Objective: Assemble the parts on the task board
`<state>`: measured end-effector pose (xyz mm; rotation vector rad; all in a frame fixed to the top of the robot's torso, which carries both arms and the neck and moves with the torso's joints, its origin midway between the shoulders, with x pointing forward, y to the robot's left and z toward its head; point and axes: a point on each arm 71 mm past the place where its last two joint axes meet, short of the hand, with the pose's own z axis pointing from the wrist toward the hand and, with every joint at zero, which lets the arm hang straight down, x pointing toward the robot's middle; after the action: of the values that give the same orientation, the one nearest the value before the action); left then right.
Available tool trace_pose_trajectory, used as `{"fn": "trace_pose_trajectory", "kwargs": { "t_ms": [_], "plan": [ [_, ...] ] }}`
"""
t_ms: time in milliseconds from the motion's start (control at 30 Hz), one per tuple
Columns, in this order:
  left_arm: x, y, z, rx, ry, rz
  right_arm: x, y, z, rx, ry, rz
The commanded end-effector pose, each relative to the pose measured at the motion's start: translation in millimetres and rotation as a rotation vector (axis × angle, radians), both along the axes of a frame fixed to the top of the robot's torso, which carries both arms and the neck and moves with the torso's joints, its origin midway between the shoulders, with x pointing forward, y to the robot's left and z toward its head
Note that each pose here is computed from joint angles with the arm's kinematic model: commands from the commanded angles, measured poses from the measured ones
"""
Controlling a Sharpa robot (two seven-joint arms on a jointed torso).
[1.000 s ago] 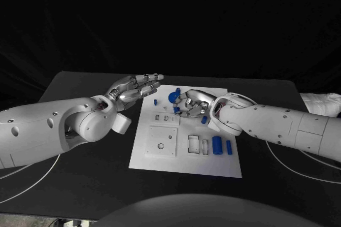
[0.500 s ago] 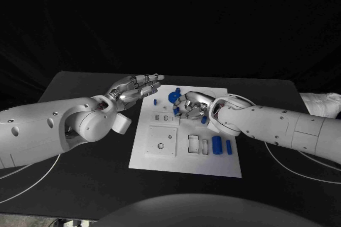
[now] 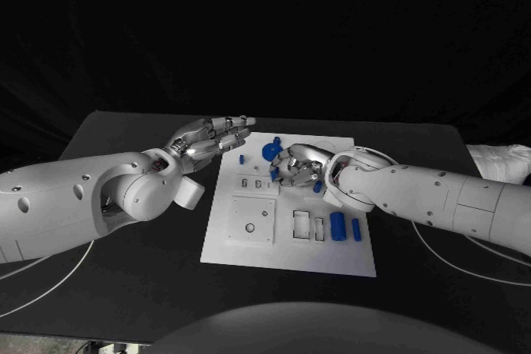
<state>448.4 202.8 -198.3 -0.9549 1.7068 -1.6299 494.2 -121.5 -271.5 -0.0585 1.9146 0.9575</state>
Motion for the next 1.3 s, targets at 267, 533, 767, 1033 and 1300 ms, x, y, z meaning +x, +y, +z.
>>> {"fn": "trace_pose_trajectory", "kwargs": {
  "t_ms": [267, 533, 767, 1033, 1300],
  "plan": [
    [-0.9, -2.5, 0.6, -0.006, 0.001, -0.022, -1.4, 2, -3.0, -0.029, 0.023, 0.024],
    [-1.0, -1.7, 0.6, -0.004, 0.003, -0.02, -1.8, 2, -3.4, -0.043, 0.017, 0.033],
    [-1.0, -1.4, 0.5, -0.003, 0.003, -0.018, -1.3, 0, -3.1, -0.047, 0.007, 0.029],
    [-1.0, -0.4, 0.7, -0.002, 0.001, -0.012, -0.2, -2, 0.4, -0.016, -0.029, 0.028],
    [-0.8, 0.6, 0.7, 0.0, -0.001, -0.006, 0.3, -5, 12.5, 0.035, -0.094, 0.033]
  ]
}}
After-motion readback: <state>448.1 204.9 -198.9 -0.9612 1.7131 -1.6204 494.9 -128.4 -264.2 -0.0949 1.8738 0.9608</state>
